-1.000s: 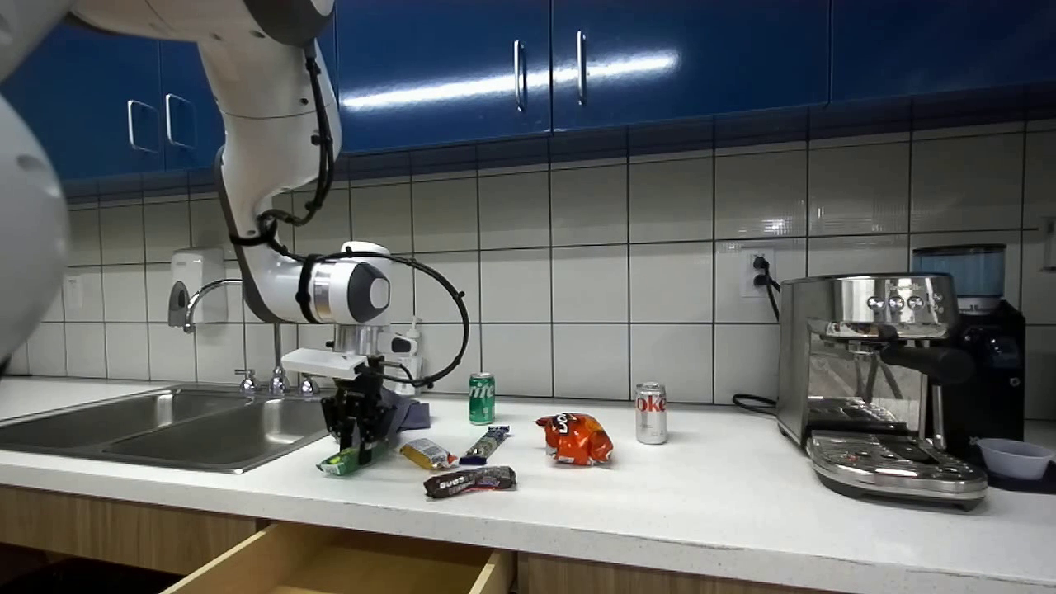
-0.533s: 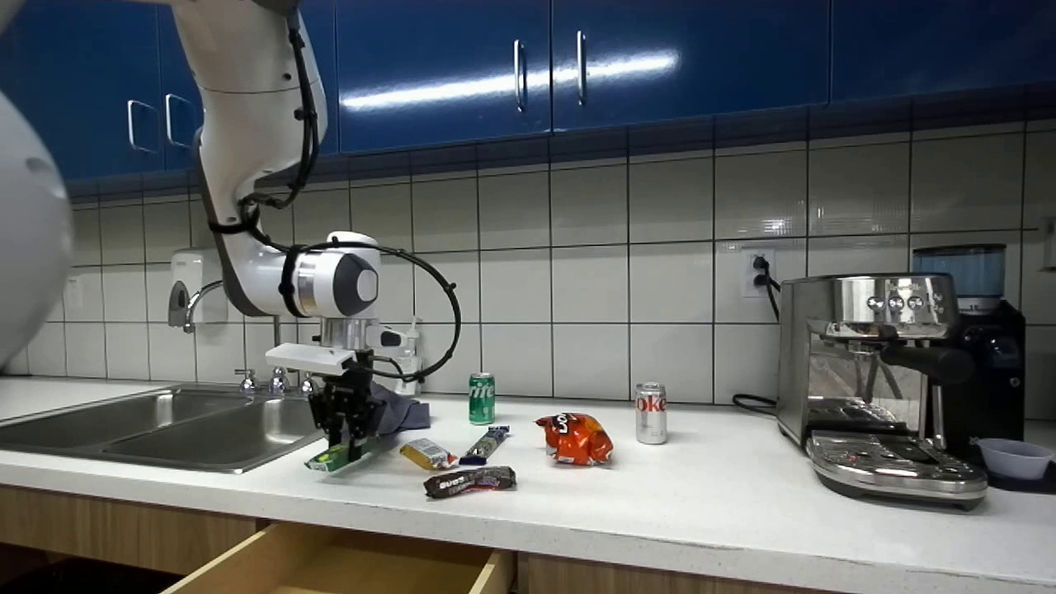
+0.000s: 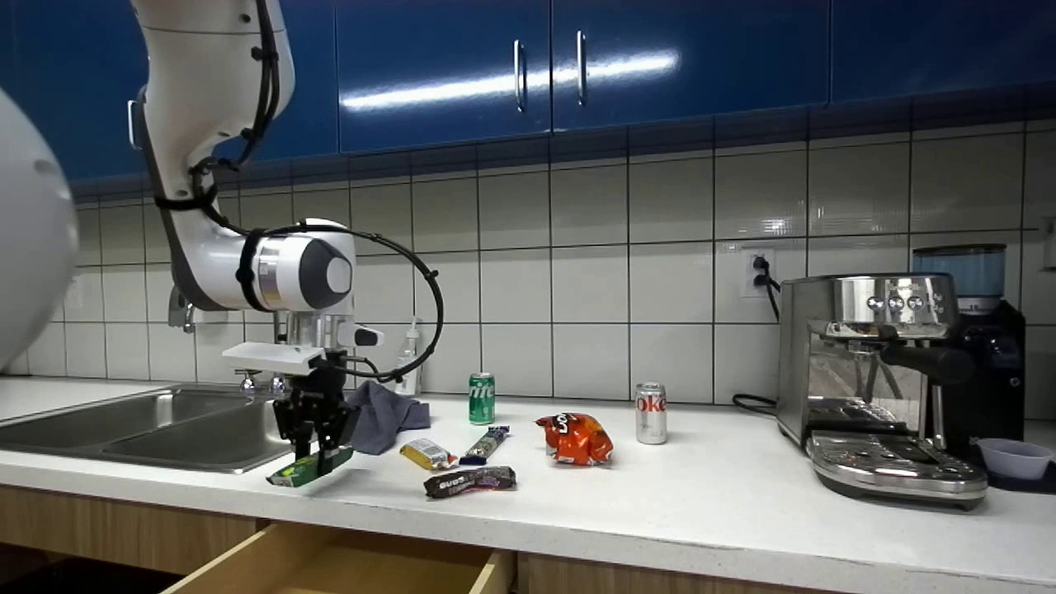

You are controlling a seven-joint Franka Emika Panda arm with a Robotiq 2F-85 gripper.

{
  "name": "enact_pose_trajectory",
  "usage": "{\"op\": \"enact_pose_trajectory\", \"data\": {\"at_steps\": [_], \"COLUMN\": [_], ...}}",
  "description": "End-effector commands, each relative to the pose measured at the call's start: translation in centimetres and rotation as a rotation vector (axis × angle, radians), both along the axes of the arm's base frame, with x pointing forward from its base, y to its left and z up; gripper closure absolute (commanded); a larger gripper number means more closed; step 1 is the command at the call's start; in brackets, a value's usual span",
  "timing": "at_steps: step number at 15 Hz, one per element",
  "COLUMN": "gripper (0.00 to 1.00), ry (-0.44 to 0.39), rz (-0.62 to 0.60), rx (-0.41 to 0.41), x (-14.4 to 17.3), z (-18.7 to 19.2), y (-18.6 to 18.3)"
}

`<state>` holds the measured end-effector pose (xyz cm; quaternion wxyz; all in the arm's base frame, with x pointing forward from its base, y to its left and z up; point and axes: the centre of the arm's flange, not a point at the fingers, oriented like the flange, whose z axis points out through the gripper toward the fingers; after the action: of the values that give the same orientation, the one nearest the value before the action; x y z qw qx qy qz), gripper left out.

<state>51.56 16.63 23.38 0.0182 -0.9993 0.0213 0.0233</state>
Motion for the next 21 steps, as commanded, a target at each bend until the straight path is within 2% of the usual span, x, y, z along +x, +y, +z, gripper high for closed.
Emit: {"op": "enact_pose_trajectory", "data": {"at_steps": [1,5,10,21], "gripper": [0.85,0.85,0.85,0.85], "ry": [-0.010,0.026,0.074,0.116], "rz": [0.009,0.012,-0.011,-0.009], "rx": [-0.018,-0.022,-0.030,-0.047], "x": [-5.0,-8.5,-11.4,-12.0], "z": [1.5,1.0,-0.4,-5.1], "y": [0.2,0.6,0.6,1.9]}}
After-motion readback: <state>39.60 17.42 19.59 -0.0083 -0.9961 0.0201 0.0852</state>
